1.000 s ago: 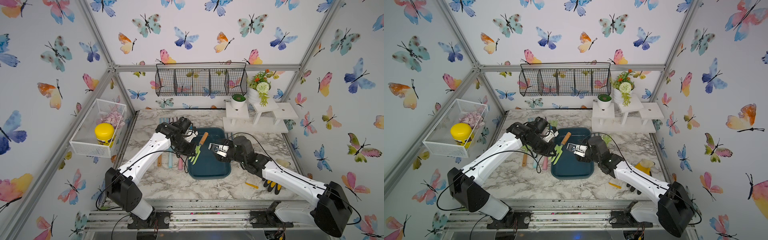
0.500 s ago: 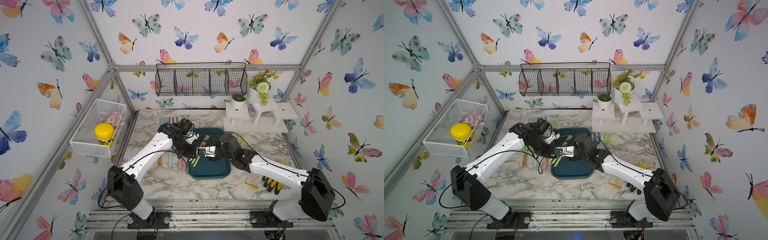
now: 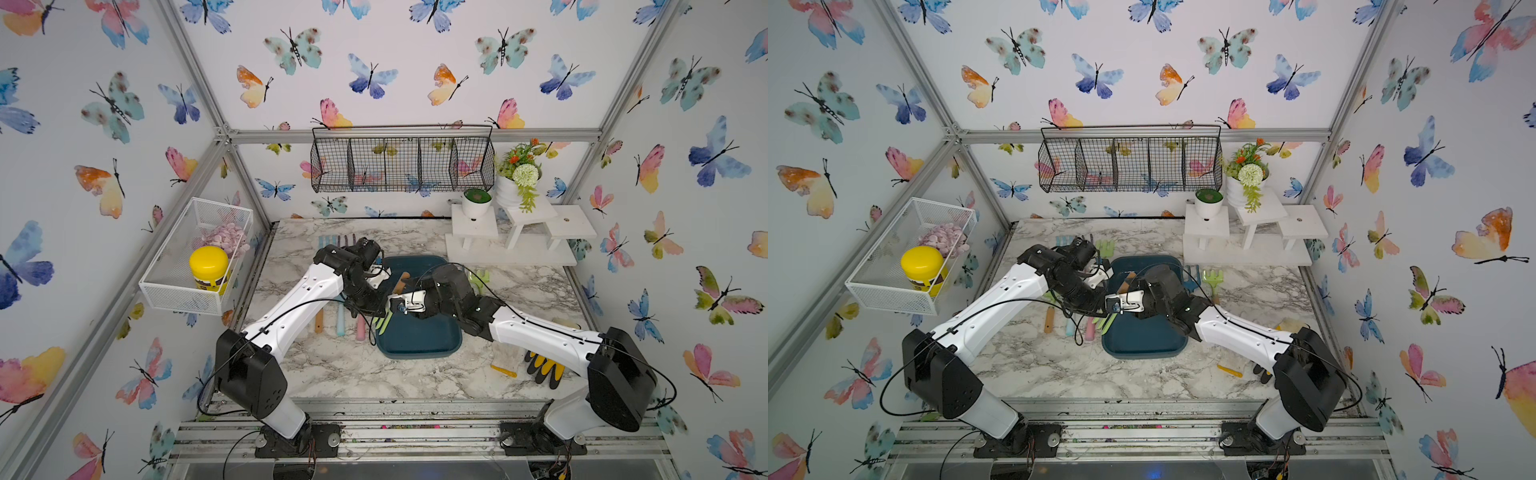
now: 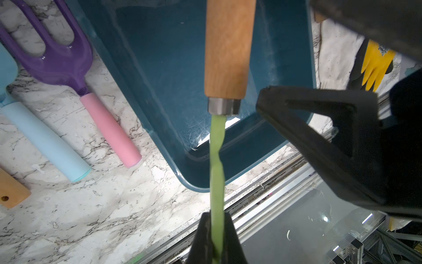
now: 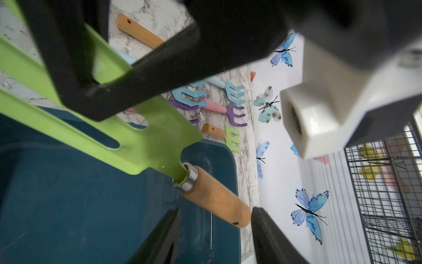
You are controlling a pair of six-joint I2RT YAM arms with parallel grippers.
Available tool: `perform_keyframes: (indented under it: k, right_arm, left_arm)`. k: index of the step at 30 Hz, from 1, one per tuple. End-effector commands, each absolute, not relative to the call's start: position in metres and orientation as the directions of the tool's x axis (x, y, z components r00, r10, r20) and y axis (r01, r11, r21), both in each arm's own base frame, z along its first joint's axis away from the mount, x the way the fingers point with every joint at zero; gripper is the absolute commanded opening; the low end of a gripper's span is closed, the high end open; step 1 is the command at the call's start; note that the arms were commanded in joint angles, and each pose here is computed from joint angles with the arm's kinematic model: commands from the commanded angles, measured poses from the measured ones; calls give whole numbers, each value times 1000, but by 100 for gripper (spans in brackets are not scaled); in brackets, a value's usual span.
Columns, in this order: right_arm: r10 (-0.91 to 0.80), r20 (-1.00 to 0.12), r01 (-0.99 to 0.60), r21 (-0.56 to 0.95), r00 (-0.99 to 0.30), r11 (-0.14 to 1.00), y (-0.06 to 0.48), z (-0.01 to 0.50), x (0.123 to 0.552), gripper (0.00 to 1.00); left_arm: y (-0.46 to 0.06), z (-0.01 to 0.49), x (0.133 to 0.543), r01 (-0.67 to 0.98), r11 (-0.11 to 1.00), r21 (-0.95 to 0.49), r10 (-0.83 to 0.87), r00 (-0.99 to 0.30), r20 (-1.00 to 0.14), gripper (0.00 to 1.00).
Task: Take the hand rake out of the storage box
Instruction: Pick up the rake from the storage box.
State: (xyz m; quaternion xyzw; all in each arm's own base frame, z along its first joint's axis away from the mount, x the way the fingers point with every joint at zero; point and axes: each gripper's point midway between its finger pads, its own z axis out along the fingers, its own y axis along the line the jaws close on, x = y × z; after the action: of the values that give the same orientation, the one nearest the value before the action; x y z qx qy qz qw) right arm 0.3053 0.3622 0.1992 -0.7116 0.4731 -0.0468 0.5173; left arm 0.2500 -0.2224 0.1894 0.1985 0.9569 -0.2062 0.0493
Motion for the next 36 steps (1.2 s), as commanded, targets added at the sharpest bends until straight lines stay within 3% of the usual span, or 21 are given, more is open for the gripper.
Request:
perform_keyframes:
  k: [1,6,11,17,21,28,36]
  right_arm:
    - [-720,-430,-630,-777,545,-13,371,190,304,56]
    - [-615,-536,-635,-769,579,72,360,215,286,63]
    - [-598,-548,-649,-758,584,62,353,224,276,66]
    - [-602,-544,-659,-751,585,39,346,231,276,63]
    - [-591,-571,-677,-734,570,56,336,237,284,54]
    - [-528,-620,-710,-703,580,45,340,249,271,52]
    - [-557,-629,-727,-684,543,64,342,242,280,51]
  left_arm:
    - [-251,220,233,494,727,-477,415,-869,-268,0]
    - [-263,247,220,531,644,-551,418,-847,-329,0]
    - [-265,250,215,550,629,-550,429,-835,-344,0]
    - [-259,253,202,564,611,-556,429,-826,-367,0]
    - [-257,262,194,575,587,-570,420,-818,-393,0]
    - [-259,264,196,578,581,-572,421,-816,-397,0]
    - [-265,270,211,591,583,-558,415,-807,-420,13]
